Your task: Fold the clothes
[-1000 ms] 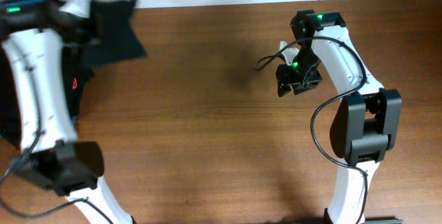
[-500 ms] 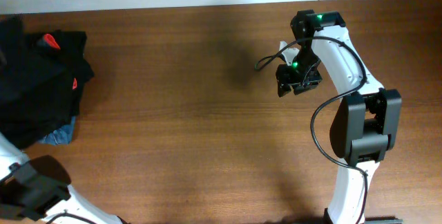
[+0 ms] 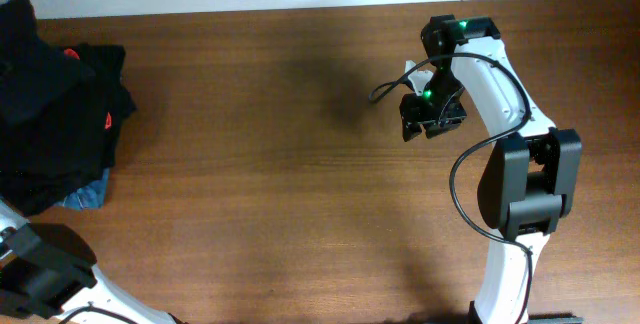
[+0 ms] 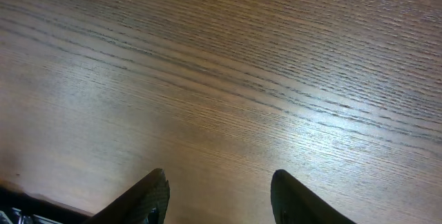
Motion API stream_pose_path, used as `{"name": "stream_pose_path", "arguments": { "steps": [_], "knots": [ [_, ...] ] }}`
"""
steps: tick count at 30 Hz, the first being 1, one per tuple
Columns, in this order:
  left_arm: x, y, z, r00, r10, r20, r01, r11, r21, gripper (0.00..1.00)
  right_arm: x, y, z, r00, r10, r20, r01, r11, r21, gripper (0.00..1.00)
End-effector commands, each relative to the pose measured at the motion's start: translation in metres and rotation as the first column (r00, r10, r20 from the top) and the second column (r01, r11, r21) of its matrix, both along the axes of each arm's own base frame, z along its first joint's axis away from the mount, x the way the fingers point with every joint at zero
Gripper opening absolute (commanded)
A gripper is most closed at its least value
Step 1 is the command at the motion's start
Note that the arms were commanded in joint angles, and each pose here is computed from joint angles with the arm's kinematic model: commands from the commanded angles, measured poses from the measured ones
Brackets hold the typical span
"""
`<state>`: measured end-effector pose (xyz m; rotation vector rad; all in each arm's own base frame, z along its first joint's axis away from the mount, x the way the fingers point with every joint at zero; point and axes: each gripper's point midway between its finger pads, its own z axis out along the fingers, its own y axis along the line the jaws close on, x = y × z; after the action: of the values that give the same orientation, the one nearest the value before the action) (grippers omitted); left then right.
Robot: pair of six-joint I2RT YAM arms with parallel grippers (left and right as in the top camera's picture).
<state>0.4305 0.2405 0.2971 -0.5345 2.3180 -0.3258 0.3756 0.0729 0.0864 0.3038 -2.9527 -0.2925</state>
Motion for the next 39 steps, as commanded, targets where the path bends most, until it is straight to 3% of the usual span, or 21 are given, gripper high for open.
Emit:
{"name": "stream_pose_path", "arguments": {
  "steps": [1,11,19,22,25,26,27,34,37,39],
  "knots": [
    [0.001,0.002,0.001,1.000,0.030,0.004,-0.030,0.999,-0.029,0.00,0.003,0.000,0.000,1.000,0.009,0.006,-0.009,1.000,0.004,0.53],
    [0.001,0.022,-0.074,0.978,0.083,-0.190,-0.103,0.990,-0.095,0.00,0.002,0.000,0.001,1.000,0.009,0.004,-0.009,1.000,0.004,0.53],
    [-0.039,0.056,-0.132,0.896,0.182,-0.405,-0.233,0.969,-0.080,0.01,0.003,0.000,0.000,1.000,0.009,0.005,-0.009,1.000,0.004,0.53],
    [-0.046,0.058,-0.139,0.879,0.186,-0.440,-0.246,0.966,-0.083,0.15,0.003,0.000,0.001,1.000,0.009,0.005,-0.009,1.000,0.004,0.53],
    [-0.072,0.078,-0.142,0.783,0.325,-0.530,-0.347,0.936,0.062,0.40,0.003,0.000,0.001,1.000,0.009,0.005,-0.009,1.000,0.004,0.53],
    [-0.080,0.084,-0.143,0.747,0.371,-0.551,-0.378,0.920,0.108,0.79,0.003,0.000,0.001,1.000,0.009,0.005,-0.009,1.000,0.004,0.53],
    [-0.082,0.086,-0.142,0.738,0.382,-0.555,-0.383,0.916,0.121,0.99,0.003,0.000,0.001,1.000,0.009,0.005,-0.009,1.000,0.004,0.53],
    [-0.097,0.092,-0.132,0.692,0.445,-0.568,-0.409,0.891,0.199,0.99,0.003,0.001,0.000,1.000,0.009,0.007,-0.009,1.000,0.004,0.53],
    [-0.098,0.090,-0.100,0.723,0.473,-0.504,-0.423,0.880,0.219,0.99,0.005,0.001,0.000,1.000,0.009,0.013,-0.009,1.000,0.005,0.54],
    [-0.093,0.076,-0.064,0.782,0.459,-0.421,-0.420,0.888,0.189,0.99,0.005,0.001,0.000,1.000,0.009,0.016,-0.009,1.000,0.005,0.54]
  ]
}}
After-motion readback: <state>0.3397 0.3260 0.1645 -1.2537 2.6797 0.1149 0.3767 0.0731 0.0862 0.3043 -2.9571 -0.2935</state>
